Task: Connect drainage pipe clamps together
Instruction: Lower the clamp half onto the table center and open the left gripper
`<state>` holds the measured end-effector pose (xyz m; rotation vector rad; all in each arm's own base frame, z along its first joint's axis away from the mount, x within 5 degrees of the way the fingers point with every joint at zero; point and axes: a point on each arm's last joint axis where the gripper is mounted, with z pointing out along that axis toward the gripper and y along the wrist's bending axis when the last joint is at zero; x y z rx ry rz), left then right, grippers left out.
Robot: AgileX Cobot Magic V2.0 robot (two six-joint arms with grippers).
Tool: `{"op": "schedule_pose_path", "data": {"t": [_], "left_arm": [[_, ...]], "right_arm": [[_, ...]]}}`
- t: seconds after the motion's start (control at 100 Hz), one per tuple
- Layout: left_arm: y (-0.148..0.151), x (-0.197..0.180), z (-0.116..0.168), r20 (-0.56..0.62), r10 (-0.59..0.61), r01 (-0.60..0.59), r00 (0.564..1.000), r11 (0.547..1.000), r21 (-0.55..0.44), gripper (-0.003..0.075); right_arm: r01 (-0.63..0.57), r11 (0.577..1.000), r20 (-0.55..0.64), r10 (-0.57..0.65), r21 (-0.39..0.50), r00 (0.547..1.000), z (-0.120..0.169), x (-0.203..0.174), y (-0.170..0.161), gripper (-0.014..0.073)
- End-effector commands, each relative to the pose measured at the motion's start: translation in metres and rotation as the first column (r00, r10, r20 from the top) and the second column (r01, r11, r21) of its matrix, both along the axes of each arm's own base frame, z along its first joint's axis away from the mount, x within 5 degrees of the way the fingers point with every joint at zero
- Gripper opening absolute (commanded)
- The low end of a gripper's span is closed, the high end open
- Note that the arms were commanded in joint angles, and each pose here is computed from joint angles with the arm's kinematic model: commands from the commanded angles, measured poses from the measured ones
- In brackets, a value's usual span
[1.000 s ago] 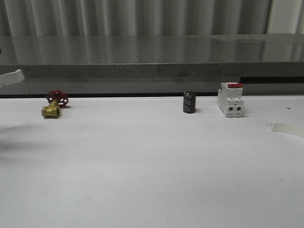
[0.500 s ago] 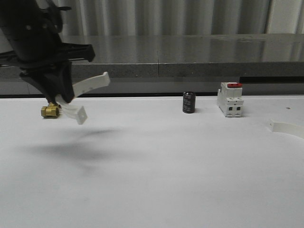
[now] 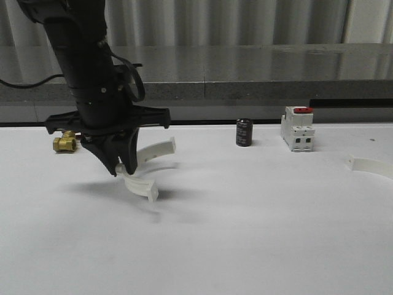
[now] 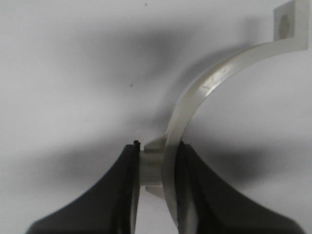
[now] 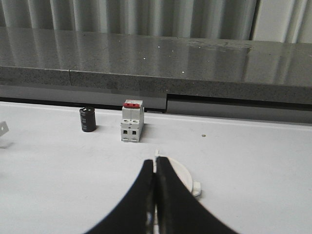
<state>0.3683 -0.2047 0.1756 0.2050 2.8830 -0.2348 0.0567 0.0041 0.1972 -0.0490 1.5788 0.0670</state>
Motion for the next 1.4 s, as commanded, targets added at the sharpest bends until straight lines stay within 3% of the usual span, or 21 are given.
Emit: {"op": "schedule_pose_path", "data": {"t": [0.0,0.16,0.51,0.6,0.82,0.89,1.05,1.16,1.39], "left_arm": [[-0.007,0.002,0.027,0.078,0.013,-0.008,0.997,0.998,-0.054,0.0029],[-0.008,0.002,0.023,0.066,0.028,-0.025,0.997,0.998,-0.055,0.0041],[-0.007,0.001,0.02,0.04,0.034,-0.032,0.999,0.998,-0.047,0.0156],[-0.008,0.0,0.02,0.033,0.036,-0.034,0.999,0.998,-0.049,0.0236],[-0.007,-0.001,0.019,0.012,0.037,-0.036,0.999,0.998,-0.043,0.0554],[-0.007,-0.003,0.019,0.0,0.036,-0.035,0.999,0.999,-0.036,0.0614],[-0.005,-0.004,0.024,0.015,0.017,-0.017,1.0,1.0,-0.022,0.0621],[-0.003,-0.005,0.043,0.073,0.013,-0.01,0.997,0.999,-0.042,0.0621],[0.011,-0.022,0.122,0.314,-0.01,0.042,0.949,0.994,-0.096,0.0621]], "right_arm": [[-0.001,1.0,0.115,0.001,-0.003,0.993,0.014,-0.003,0.0,-0.0068],[-0.001,1.0,0.115,0.001,-0.003,0.993,0.014,-0.003,0.0,-0.0068],[-0.001,1.0,0.115,0.001,-0.003,0.993,0.014,-0.003,0.0,-0.0068],[-0.001,1.0,0.115,0.001,-0.003,0.993,0.014,-0.003,0.0,-0.0068],[-0.001,1.0,0.115,0.001,-0.003,0.993,0.014,-0.003,0.0,-0.0068],[-0.001,1.0,0.115,0.001,-0.003,0.993,0.014,-0.003,0.0,-0.0068],[-0.001,1.0,0.115,0.001,-0.003,0.993,0.014,-0.003,0.0,-0.0068],[-0.001,1.0,0.115,0.001,-0.003,0.993,0.014,-0.003,0.0,-0.0068],[-0.001,1.0,0.115,0.001,-0.003,0.993,0.014,-0.003,0.0,-0.0068]]}}
